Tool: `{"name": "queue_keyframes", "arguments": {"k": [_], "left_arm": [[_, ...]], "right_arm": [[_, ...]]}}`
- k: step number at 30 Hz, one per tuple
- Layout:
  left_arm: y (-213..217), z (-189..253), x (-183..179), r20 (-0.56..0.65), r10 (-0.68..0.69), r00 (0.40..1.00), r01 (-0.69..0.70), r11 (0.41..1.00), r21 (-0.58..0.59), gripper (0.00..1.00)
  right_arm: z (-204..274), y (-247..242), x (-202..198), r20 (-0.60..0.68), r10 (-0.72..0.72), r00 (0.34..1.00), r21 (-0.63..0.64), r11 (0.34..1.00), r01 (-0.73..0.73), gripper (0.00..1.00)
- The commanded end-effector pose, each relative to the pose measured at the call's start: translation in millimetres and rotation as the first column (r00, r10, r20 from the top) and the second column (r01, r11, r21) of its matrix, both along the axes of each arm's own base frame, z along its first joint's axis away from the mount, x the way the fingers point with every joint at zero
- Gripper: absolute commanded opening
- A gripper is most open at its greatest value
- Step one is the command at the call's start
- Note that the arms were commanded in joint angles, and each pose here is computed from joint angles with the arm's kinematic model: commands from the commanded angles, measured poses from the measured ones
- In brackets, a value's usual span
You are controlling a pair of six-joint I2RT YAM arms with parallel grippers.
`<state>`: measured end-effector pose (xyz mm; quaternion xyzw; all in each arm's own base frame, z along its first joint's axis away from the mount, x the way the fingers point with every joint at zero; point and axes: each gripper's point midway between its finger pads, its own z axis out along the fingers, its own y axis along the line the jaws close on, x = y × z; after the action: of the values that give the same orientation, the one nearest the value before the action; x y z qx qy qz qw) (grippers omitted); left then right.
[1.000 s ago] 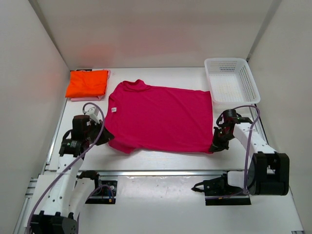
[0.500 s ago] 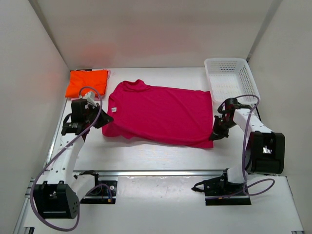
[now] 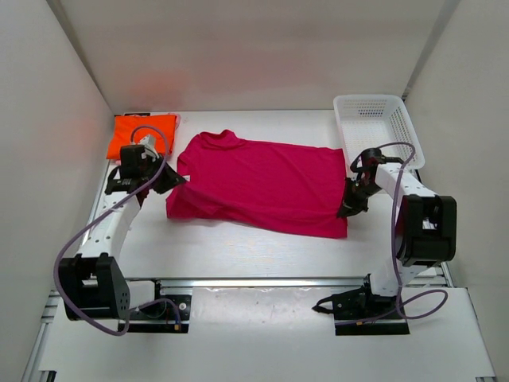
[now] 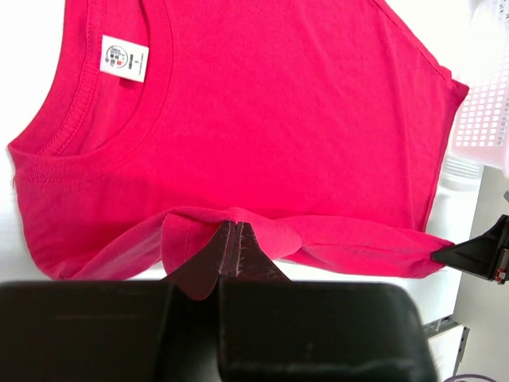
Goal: Fold and stack the t-shirts
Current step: Fold the flattened tshirt in 1/3 of the way
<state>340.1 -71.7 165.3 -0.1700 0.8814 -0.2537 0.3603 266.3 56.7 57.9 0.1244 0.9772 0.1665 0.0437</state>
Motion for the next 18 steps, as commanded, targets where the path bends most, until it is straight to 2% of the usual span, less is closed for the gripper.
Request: {"name": "queue_keyframes", "arguments": {"k": [1, 18], "left_arm": [[2, 25, 19, 0.081, 0.01, 0.997, -0.01, 1.0, -0.004, 0.0], [2, 11, 54, 0.059, 0.035, 0.998, -0.035, 0.999, -0.009, 0.0]], "right_arm": [[10, -1, 17, 0.05, 0.012, 0.999, 0.009, 1.0, -0.012, 0.0], [6, -10, 53, 0.07, 0.002, 0.998, 0.011, 1.0, -0.003, 0.0]]}}
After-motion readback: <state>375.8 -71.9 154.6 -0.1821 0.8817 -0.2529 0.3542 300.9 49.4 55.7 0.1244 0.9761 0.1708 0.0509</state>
